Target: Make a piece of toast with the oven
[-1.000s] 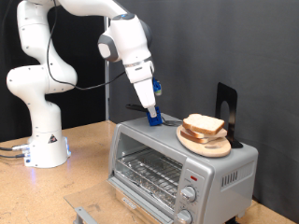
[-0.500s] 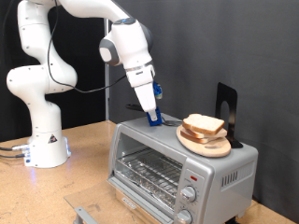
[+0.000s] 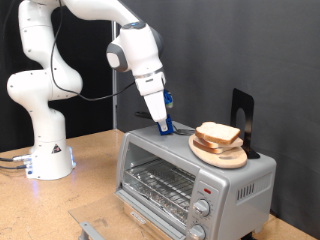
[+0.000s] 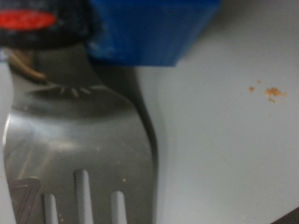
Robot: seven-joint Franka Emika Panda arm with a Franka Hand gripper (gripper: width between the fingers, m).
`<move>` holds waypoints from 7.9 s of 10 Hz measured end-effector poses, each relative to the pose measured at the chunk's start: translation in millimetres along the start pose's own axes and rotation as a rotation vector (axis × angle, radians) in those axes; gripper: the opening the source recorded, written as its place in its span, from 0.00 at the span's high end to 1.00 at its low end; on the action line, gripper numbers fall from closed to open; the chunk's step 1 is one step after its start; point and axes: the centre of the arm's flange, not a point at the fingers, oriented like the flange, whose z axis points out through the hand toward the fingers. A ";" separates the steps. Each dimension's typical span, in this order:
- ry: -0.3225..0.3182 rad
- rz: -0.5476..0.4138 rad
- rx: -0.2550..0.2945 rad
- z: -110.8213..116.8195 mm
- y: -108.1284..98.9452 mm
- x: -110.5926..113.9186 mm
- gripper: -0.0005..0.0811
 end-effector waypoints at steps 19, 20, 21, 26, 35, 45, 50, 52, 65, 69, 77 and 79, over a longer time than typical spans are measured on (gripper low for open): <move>-0.005 -0.041 0.014 10.1 -18.1 -13.9 0.00; -0.004 -0.041 0.011 9.6 -17.5 -15.4 0.00; -0.003 -0.041 0.009 9.3 -16.7 -16.4 0.00; 0.002 -0.024 0.008 8.3 -10.8 -15.8 0.00; 0.015 -0.020 0.010 3.2 -10.0 -15.0 0.39; 0.013 -0.020 0.008 4.0 -9.3 -15.8 0.03; 0.004 -0.061 0.025 1.7 -9.4 -15.4 0.00; -0.012 -0.067 0.030 0.2 -9.3 -16.3 0.00; -0.013 -0.077 0.026 0.7 -8.9 -16.2 0.39; -0.013 -0.081 0.024 0.6 -8.9 -16.2 0.39; -0.016 -0.098 0.010 0.8 -8.4 -16.1 0.04; -0.013 -0.099 0.009 0.4 -8.6 -15.5 0.02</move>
